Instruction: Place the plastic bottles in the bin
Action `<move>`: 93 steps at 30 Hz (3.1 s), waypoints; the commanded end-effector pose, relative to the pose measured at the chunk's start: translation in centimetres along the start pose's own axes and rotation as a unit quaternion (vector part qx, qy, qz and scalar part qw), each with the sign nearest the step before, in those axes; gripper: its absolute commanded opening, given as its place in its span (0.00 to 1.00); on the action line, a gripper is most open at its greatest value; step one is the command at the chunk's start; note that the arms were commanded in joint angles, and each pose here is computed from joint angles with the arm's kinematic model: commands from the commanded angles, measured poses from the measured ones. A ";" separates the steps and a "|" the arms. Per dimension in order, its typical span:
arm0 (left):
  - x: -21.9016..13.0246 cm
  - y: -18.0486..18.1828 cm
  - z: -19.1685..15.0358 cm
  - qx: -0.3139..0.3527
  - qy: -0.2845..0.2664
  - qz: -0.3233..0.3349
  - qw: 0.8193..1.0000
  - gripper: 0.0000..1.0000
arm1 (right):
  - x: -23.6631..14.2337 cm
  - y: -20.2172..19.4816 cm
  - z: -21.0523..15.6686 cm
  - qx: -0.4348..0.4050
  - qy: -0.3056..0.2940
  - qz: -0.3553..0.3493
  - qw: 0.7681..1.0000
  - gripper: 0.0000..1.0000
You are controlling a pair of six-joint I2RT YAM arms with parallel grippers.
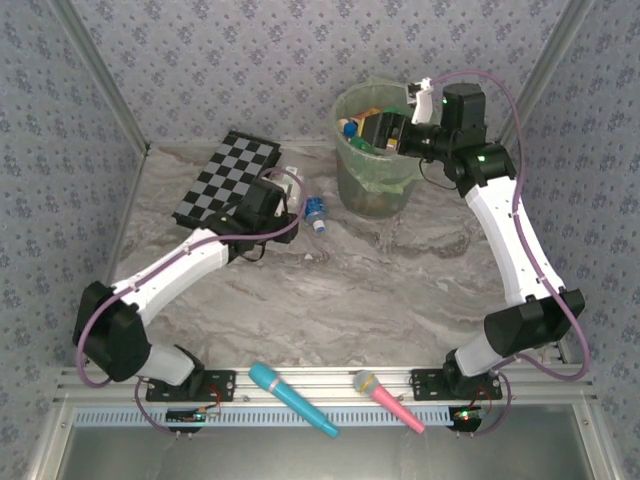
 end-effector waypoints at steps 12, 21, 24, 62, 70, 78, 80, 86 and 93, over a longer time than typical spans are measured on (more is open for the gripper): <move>-8.0 -4.3 6.2 0.140 -0.137 0.003 0.981 0.42 | 5.5 2.9 -2.6 -0.004 0.149 0.057 0.987 0.82; -9.3 -5.7 6.4 0.164 -0.147 -0.012 0.975 0.42 | 7.1 3.2 -3.3 0.008 0.177 0.081 0.981 0.84; -9.4 -5.8 6.3 0.165 -0.148 -0.015 0.975 0.42 | 7.3 3.2 -3.4 0.014 0.182 0.091 0.979 0.83; -11.4 -4.4 7.1 0.078 -0.167 0.006 0.983 1.00 | -6.2 -2.9 8.0 -0.173 -0.176 -0.370 0.896 0.55; -11.8 -4.3 7.3 0.075 -0.168 0.010 0.983 1.00 | -2.4 -7.3 8.1 -0.215 -0.134 -0.436 0.864 0.56; -12.3 -3.9 7.4 0.070 -0.167 0.024 0.983 1.00 | 1.6 -8.6 8.1 -0.276 -0.104 -0.480 0.827 0.59; -12.3 -3.9 7.3 0.068 -0.167 0.025 0.983 1.00 | 2.9 -8.8 7.5 -0.291 -0.090 -0.483 0.821 0.60; -12.0 -3.8 7.0 0.068 -0.162 0.029 0.984 1.00 | 5.4 -8.5 5.5 -0.303 -0.055 -0.463 0.831 0.72; -12.0 -3.6 6.7 0.065 -0.159 0.032 0.985 1.00 | 5.6 -5.8 4.9 -0.297 -0.062 -0.415 0.858 0.90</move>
Point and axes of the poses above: each hand's point on the last joint's axis, 136 mm out from that joint toward the fingers, its own x axis out along the fingers, its own y axis along the line the jaws close on, z = x × y, the point moved 8 cm from there along -x, back along the fingers, and after that the axes turned 4 degrees about x, right-handed, at the moved point
